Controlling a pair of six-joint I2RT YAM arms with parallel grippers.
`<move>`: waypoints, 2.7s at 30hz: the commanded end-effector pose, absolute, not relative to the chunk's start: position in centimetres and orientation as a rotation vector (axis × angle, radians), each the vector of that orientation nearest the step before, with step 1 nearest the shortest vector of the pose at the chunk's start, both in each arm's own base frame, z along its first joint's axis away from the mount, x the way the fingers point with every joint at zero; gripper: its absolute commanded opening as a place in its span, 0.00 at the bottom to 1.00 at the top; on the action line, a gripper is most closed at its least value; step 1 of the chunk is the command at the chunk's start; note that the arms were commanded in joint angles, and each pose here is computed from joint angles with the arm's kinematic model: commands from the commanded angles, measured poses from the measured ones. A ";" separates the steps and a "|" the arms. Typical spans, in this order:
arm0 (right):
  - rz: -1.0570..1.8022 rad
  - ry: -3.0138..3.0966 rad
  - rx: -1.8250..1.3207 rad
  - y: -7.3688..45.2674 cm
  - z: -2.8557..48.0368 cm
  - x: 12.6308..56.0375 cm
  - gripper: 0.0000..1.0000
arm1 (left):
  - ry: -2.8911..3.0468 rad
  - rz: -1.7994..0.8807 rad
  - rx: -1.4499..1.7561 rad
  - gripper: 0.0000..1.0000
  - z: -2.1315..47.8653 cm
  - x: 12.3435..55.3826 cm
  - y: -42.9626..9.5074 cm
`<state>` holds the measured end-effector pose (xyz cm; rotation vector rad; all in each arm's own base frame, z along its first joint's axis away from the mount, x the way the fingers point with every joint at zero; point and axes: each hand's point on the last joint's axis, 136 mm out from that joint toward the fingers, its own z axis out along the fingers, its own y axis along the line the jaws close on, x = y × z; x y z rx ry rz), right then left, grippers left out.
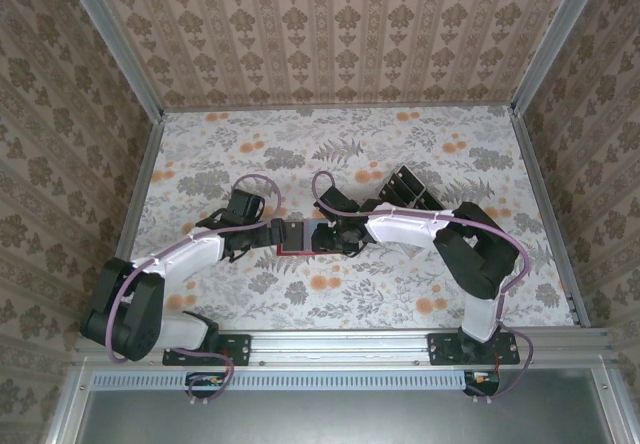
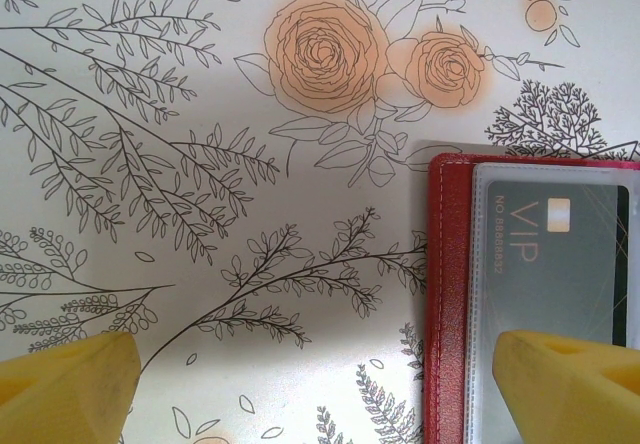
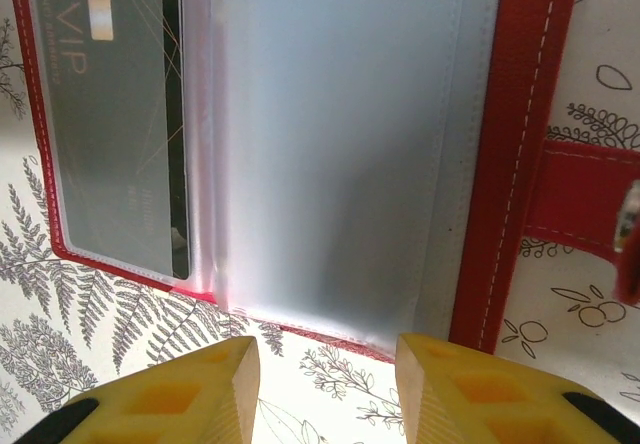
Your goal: Put the credit cards into the card holder
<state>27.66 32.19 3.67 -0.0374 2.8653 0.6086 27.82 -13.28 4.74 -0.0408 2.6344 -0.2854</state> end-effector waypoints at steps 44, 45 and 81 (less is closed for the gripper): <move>0.650 2.875 -0.071 33.6 3.0 28.5 0.43 | 2.665 -0.295 -0.025 1.00 3.4 27.3 -13.3; 0.664 2.876 -0.078 33.9 2.9 28.5 0.43 | 2.665 -0.298 -0.022 1.00 3.4 27.3 -13.3; 0.710 2.786 -0.139 33.2 5.8 34.7 0.43 | 2.665 -0.304 -0.004 1.00 3.7 26.8 -14.5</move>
